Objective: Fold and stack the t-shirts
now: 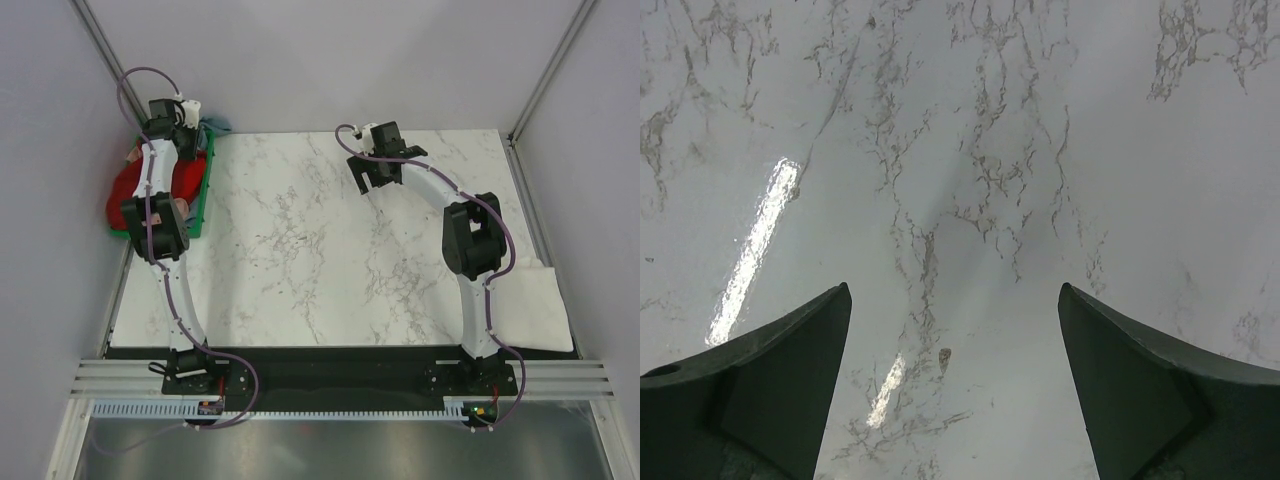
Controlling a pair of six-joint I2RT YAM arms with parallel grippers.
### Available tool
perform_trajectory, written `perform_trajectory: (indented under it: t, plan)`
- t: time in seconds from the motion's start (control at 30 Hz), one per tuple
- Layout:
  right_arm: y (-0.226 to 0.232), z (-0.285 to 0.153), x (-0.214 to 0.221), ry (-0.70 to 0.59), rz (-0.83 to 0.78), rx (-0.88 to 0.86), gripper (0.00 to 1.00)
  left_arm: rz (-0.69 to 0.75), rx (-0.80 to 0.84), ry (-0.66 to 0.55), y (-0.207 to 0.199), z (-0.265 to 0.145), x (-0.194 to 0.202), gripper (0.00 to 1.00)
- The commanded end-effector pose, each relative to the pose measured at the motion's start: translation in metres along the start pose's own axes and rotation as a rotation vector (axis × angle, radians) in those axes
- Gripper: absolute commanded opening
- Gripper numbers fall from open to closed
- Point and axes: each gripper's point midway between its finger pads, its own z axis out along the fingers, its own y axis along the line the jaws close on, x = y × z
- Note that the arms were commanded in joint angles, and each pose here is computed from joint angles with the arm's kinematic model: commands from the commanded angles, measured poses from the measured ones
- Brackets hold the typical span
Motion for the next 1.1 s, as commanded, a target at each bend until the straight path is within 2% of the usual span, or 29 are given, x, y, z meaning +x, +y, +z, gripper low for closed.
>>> perform_trajectory:
  t: [0.0, 0.07, 0.1, 0.17, 0.3, 0.4, 0.47, 0.63, 0.67, 0.73, 0.87, 1.07]
  plan:
    - [-0.001, 0.003, 0.002, 0.006, -0.016, 0.015, 0.92, 0.041, -0.046, -0.083, 0.012, -0.006, -0.030, 0.38]
    - [0.001, 0.003, 0.003, 0.009, -0.021, 0.015, 0.92, 0.040, -0.050, -0.089, 0.012, -0.007, -0.033, 0.29]
    - [0.001, 0.003, 0.004, 0.011, -0.021, 0.013, 0.92, 0.037, -0.054, -0.093, 0.014, -0.010, -0.034, 0.17]
    - [0.001, 0.002, 0.004, 0.011, -0.024, 0.017, 0.93, 0.029, -0.067, -0.096, 0.015, -0.012, -0.037, 0.02]
    - [0.003, -0.006, -0.004, -0.010, -0.023, 0.009, 0.92, 0.023, -0.085, -0.131, 0.018, -0.034, -0.053, 0.02]
    - [0.005, -0.012, -0.011, -0.030, -0.042, -0.010, 0.91, 0.026, -0.104, -0.179, 0.021, -0.065, -0.074, 0.02]
    - [0.006, -0.017, -0.016, -0.046, -0.062, -0.024, 0.91, 0.025, -0.127, -0.236, 0.025, -0.099, -0.096, 0.02]
    - [0.037, -0.037, -0.038, -0.134, -0.113, -0.209, 0.91, 0.033, -0.161, -0.362, 0.027, -0.177, -0.134, 0.02]
    - [0.042, -0.040, -0.041, -0.148, -0.118, -0.241, 0.91, 0.036, -0.175, -0.405, 0.028, -0.203, -0.146, 0.02]
    - [0.053, -0.048, -0.049, -0.184, -0.129, -0.310, 0.93, 0.037, -0.187, -0.436, 0.029, -0.224, -0.152, 0.02]
    - [0.060, -0.063, -0.067, -0.234, -0.129, -0.348, 0.97, 0.042, -0.218, -0.530, 0.029, -0.285, -0.169, 0.02]
    - [0.060, -0.102, -0.086, -0.313, -0.188, -0.334, 0.98, 0.042, -0.196, -0.641, 0.019, -0.342, -0.185, 0.02]
